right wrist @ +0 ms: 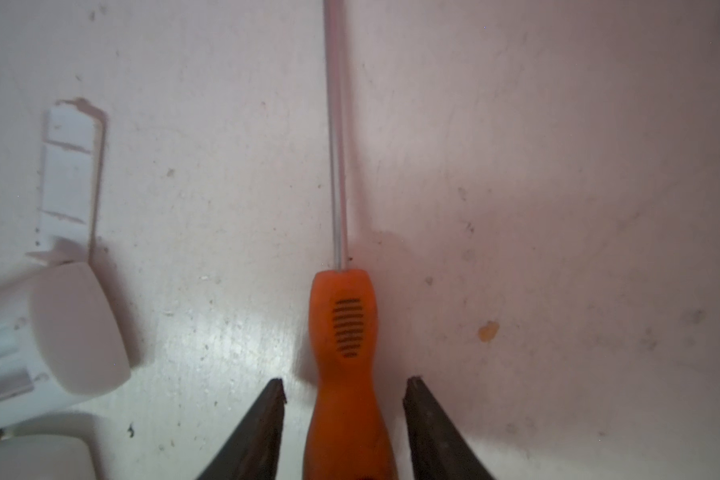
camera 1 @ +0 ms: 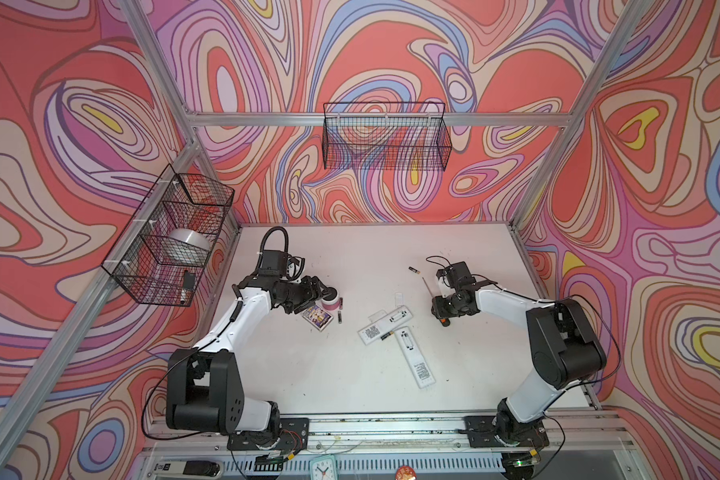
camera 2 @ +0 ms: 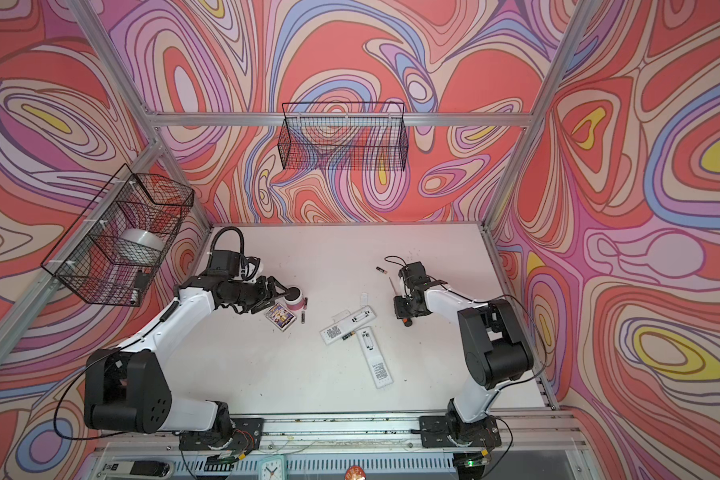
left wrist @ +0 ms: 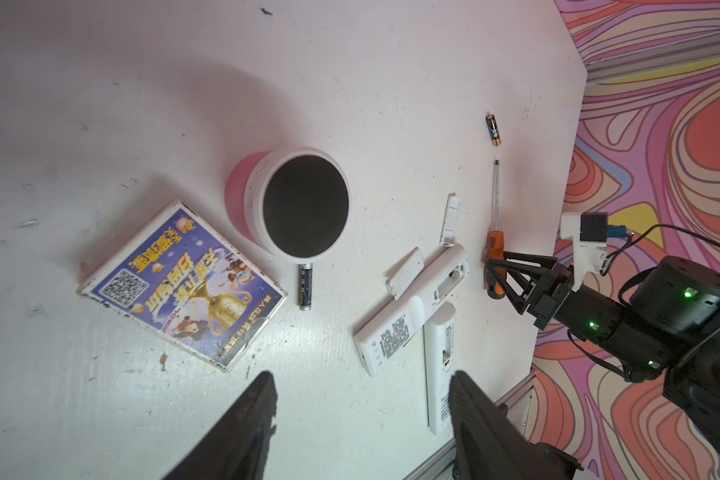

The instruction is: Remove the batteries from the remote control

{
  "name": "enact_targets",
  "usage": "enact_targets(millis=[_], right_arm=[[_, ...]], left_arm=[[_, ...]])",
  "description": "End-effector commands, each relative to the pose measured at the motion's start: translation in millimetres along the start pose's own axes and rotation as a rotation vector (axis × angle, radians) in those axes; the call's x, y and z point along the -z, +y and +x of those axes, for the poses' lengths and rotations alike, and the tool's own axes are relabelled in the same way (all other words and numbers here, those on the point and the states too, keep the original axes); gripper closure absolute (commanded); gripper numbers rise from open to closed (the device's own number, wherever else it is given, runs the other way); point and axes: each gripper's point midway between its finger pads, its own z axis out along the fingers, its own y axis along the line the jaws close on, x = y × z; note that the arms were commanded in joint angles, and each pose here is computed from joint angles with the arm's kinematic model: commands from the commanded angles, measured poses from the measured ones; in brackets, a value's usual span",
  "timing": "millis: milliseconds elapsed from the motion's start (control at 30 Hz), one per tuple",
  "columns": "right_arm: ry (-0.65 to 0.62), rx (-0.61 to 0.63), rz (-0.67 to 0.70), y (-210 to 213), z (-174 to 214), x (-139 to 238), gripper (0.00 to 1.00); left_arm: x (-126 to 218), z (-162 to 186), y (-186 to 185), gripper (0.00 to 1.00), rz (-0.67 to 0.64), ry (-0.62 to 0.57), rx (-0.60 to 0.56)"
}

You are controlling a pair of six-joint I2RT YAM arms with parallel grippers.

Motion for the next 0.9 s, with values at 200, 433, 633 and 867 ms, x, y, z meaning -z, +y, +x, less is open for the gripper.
enact_targets(millis=[200, 433, 633, 867], right_arm=[[-0.213, 0.052, -0.047, -6.5, -55.8, 49.0, 0.37], [-0.568, 0.027, -0.125, -52.6, -93.1, 104.5, 0.27], [-0.735, -0.051, -0.119, -92.0, -83.9, 90.2, 0.24], [-0.853, -0.038, -0.112, -103.0, -88.0, 71.2, 0.24]], left_arm=[[29.0, -9.6, 17.3, 0.27, -0.063, -0.102, -0.004], [75.1, -35.3, 54.9, 0.19, -0.356, -0.358, -0.056], [74.9, -50.4, 80.3, 0.19, -0.401, -0.561, -0.040], [86.1, -59.6, 84.9, 0.20, -0.416, -0.811, -0.322]])
